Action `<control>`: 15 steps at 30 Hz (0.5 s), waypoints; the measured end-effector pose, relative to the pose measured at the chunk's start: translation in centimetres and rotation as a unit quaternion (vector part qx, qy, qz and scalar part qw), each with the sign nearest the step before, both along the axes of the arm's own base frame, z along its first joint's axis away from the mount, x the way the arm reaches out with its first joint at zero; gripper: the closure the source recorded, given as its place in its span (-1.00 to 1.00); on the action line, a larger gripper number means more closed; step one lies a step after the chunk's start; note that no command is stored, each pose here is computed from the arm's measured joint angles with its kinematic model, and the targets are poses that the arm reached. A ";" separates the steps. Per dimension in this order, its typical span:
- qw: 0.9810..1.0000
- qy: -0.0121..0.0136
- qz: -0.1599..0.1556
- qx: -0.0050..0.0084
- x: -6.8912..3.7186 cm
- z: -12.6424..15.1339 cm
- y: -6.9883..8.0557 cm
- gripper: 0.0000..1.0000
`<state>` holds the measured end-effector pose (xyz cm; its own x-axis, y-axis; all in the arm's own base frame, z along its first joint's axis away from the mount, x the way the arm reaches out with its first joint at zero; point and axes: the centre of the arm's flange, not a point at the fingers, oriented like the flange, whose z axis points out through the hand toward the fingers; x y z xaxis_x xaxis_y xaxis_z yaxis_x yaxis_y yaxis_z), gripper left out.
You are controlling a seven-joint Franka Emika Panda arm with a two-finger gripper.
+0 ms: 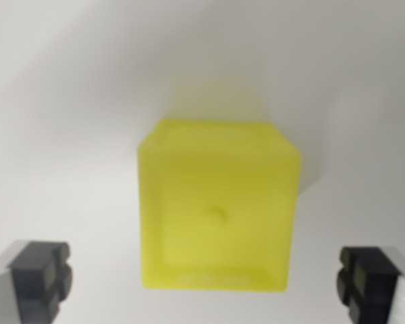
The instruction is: Pick yellow cube
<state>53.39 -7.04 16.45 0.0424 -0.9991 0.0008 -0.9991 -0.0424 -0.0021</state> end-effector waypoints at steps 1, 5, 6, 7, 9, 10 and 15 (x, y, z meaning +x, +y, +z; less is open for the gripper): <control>1.000 0.000 0.000 0.000 0.0 -0.2 0.0 -1.00; 1.000 0.001 -0.001 0.000 0.0 -1.1 0.0 -1.00; 1.000 0.001 -0.001 0.000 -0.1 -1.3 0.0 -1.00; 1.000 0.001 -0.001 0.000 -0.1 -1.6 0.0 -1.00; 1.000 0.001 -0.002 0.000 -0.1 -2.1 0.0 -1.00; 1.000 0.001 -0.002 0.000 -0.1 -2.3 0.0 -1.00; 1.000 0.001 -0.003 0.000 -0.1 -3.6 -0.1 -1.00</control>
